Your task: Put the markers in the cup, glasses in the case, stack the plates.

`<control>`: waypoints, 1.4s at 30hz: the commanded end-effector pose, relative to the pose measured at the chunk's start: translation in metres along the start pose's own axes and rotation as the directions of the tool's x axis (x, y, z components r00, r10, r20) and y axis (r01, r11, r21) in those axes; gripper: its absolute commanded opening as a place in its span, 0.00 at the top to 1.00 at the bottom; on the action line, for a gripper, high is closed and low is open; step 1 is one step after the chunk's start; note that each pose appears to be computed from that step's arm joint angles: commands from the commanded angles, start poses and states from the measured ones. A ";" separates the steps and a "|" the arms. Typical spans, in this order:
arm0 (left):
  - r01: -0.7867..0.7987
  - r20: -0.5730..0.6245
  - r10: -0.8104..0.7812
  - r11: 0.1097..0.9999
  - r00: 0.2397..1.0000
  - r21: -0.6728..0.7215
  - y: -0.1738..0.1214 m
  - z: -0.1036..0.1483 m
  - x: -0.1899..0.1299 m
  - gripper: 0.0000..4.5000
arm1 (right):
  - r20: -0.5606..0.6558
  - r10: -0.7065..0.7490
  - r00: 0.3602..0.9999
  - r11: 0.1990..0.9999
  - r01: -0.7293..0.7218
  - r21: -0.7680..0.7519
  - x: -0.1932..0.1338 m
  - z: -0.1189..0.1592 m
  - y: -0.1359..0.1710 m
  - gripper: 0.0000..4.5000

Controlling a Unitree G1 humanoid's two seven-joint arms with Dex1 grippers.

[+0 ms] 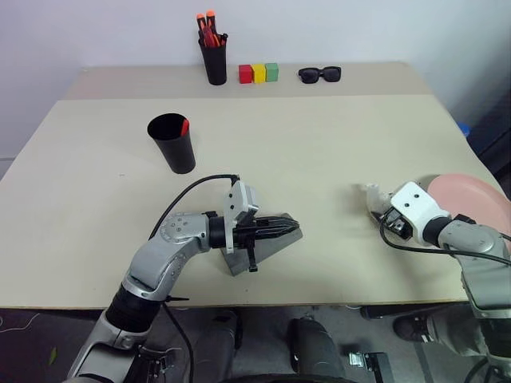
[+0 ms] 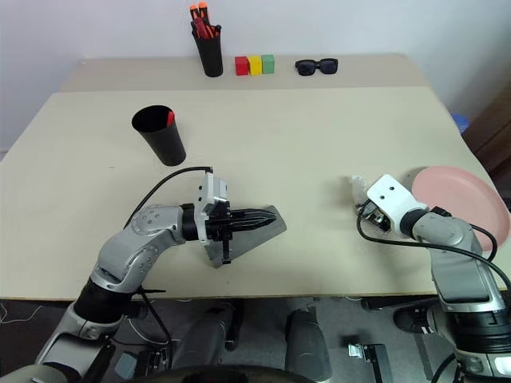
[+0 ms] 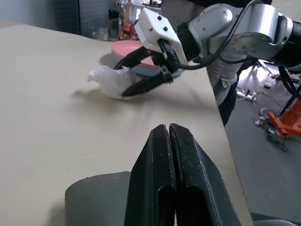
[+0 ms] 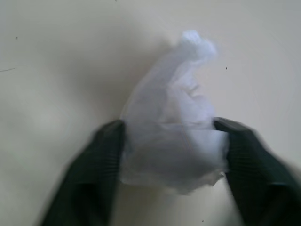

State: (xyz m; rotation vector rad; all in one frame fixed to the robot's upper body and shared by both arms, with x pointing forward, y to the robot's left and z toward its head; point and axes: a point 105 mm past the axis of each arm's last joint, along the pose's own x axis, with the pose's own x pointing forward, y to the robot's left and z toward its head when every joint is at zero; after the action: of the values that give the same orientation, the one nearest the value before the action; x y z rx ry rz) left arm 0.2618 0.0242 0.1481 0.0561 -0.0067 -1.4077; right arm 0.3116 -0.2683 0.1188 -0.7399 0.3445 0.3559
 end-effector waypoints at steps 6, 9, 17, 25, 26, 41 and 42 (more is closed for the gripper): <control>0.031 0.007 -0.031 0.999 1.000 0.026 -0.006 0.006 0.002 1.00 | 0.058 -0.105 0.993 0.994 0.107 -0.023 -0.023 0.020 -0.026 0.99; 0.043 0.006 -0.043 0.999 0.999 0.025 -0.004 0.005 0.003 1.00 | 0.033 -0.264 0.964 0.964 0.264 -0.005 -0.053 0.021 -0.067 0.99; 0.070 0.002 -0.070 0.997 0.998 0.026 0.000 0.003 0.008 1.00 | -0.138 -0.351 0.926 0.935 0.354 -0.006 -0.092 -0.017 -0.094 0.79; -0.014 0.009 0.014 0.999 1.000 0.035 0.014 0.007 -0.001 1.00 | -0.100 -0.318 0.943 0.947 0.312 -0.077 -0.081 -0.008 -0.089 0.16; -0.053 0.010 0.052 0.998 0.999 0.036 0.019 0.007 -0.009 1.00 | -0.083 -0.306 0.948 0.951 0.299 -0.082 -0.077 -0.005 -0.087 0.16; -0.664 -0.068 0.675 0.736 0.735 0.131 0.048 0.001 -0.154 1.00 | 0.403 0.035 0.915 0.992 -0.082 0.100 -0.003 0.085 -0.053 0.16; -0.684 -0.072 0.696 0.716 0.715 0.139 0.046 0.000 -0.162 1.00 | 0.411 0.052 0.910 0.991 -0.099 0.092 0.000 0.086 -0.051 0.16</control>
State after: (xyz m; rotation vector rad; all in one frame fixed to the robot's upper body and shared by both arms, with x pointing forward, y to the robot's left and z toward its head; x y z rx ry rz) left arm 0.2853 0.1847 0.1354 0.1458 0.0773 -0.6749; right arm 0.3469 -0.2489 0.1986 -0.5266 0.0475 0.5108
